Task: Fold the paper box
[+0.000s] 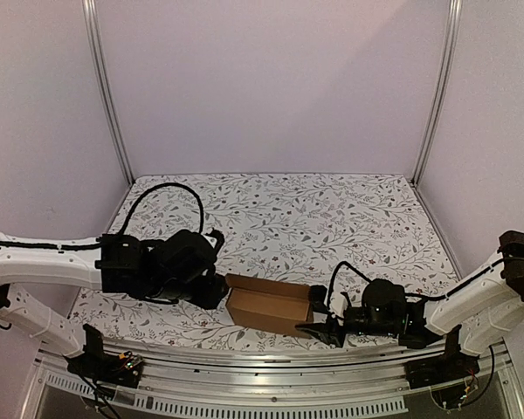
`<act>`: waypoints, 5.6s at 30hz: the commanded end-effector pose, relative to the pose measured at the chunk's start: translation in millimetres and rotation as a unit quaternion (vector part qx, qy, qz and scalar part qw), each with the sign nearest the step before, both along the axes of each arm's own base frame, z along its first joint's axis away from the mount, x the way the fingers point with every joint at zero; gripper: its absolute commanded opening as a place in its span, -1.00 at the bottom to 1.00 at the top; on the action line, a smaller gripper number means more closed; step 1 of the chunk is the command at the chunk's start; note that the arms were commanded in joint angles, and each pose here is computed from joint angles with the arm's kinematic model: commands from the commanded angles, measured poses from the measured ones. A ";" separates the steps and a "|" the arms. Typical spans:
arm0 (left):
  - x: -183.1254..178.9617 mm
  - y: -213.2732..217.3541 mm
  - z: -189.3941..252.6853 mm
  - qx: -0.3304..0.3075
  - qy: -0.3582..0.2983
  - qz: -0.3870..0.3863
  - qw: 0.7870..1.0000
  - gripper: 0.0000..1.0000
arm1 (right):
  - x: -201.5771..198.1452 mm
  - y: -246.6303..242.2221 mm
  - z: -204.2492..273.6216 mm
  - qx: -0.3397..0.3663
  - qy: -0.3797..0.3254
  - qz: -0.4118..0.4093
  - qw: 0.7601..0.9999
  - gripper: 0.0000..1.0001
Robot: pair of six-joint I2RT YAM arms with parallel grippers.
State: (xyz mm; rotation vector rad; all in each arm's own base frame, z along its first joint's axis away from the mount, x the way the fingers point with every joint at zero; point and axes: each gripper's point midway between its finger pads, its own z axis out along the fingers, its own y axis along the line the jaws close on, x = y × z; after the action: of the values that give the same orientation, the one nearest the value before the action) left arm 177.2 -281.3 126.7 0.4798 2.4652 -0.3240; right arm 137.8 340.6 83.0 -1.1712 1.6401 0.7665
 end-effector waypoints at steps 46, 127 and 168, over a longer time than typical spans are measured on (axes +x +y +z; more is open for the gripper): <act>12.5 -8.0 -1.7 -0.140 0.097 -0.038 0.985 -0.80 | 2.5 4.8 4.1 -0.016 -0.001 -0.006 1.000 -0.50; 10.0 -23.5 -6.8 -0.108 0.076 -0.050 0.990 -1.00 | 6.9 8.8 -7.1 -0.039 -0.001 -0.025 0.999 -0.52; 0.4 -20.7 -18.7 -0.083 0.070 -0.010 0.994 -1.00 | 7.7 1.6 24.2 -0.049 0.001 -0.035 0.998 0.64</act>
State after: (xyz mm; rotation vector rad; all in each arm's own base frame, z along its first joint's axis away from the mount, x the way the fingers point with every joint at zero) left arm 176.0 -298.6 103.1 0.4620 2.5404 -0.5961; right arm 145.9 346.6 97.1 -1.1587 1.7119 0.6853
